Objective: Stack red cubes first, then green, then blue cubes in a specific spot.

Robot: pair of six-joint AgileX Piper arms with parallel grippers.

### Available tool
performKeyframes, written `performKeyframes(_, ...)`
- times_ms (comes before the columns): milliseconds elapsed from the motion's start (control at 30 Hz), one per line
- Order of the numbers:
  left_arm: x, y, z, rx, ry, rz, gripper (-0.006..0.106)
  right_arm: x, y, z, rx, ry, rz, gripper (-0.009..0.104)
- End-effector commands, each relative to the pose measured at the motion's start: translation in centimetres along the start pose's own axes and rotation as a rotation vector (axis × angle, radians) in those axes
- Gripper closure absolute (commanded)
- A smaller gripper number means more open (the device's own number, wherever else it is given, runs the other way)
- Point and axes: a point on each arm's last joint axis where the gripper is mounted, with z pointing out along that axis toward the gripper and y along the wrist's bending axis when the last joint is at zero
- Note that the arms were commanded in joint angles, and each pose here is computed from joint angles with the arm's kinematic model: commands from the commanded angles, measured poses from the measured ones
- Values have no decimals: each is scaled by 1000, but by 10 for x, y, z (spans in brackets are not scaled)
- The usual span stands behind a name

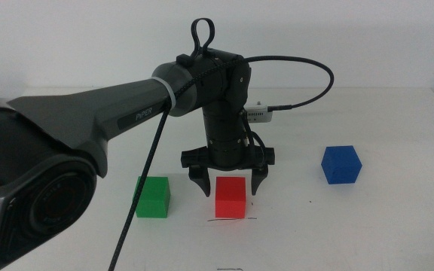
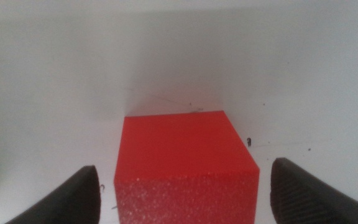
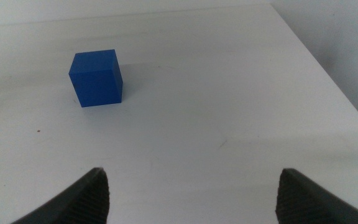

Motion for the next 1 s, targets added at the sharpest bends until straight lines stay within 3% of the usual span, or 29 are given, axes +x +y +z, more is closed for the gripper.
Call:
performKeyframes(0,10,-4,-42,30,-31,12,7,-7,0,-2,0,-78,-21,21)
performKeyframes(433,19,-1,-77,29,-85,5,7,-7,0,-2,0,-78,-21,21)
performKeyframes(967,55,19,-185,40,-366,61,7,-7,0,-2,0,-78,-21,21)
